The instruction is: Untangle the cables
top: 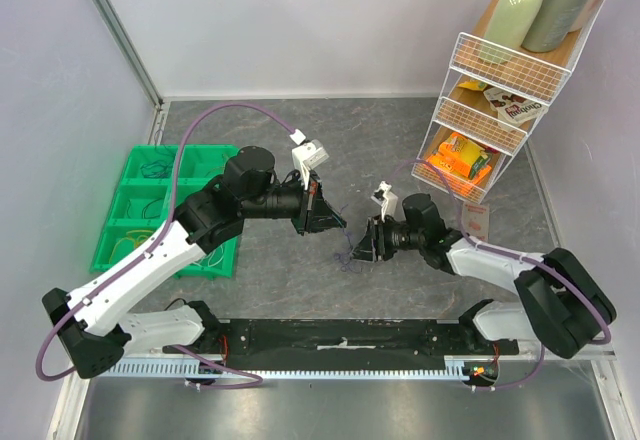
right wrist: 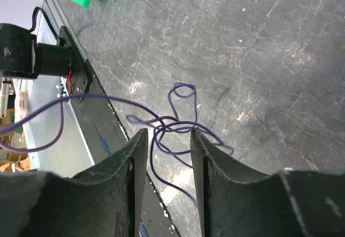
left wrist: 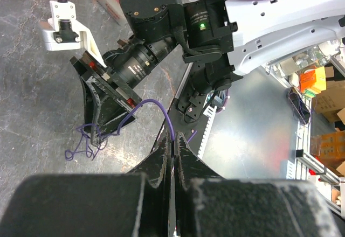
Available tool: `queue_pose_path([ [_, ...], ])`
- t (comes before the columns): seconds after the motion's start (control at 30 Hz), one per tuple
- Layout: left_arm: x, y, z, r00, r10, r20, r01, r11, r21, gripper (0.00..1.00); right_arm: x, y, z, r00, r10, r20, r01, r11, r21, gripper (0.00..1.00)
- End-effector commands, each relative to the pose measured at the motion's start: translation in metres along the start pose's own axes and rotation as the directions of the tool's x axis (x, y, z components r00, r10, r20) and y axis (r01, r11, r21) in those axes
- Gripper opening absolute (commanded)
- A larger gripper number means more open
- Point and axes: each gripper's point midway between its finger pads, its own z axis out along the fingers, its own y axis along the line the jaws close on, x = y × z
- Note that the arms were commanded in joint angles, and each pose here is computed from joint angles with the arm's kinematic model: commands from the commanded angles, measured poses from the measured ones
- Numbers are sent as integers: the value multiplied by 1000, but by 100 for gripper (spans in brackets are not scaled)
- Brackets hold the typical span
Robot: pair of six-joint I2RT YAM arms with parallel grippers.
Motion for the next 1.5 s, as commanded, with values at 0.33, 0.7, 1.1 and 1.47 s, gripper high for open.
queue_pose_path([
  [0.33, -7, -7, -5, 998, 43, 36, -44, 999, 16, 2, -5, 13, -12, 994, -110, 20, 110, 994, -23, 36],
  [0.7, -10, -7, -8, 998, 47, 47, -48, 999, 2, 2, -6, 9, -4, 996, -89, 21, 90, 996, -15, 12],
  [1.1, -92, 68, -208, 830, 308, 465, 219, 587, -779, 2, -24, -112, -88, 978, -33, 206, -139, 635, 760, 0],
  [1.47, -83, 32, -387, 590, 548, 592, 469, 365, -805, 2, -31, -128, -122, 954, -36, 296, -238, 510, 827, 0],
])
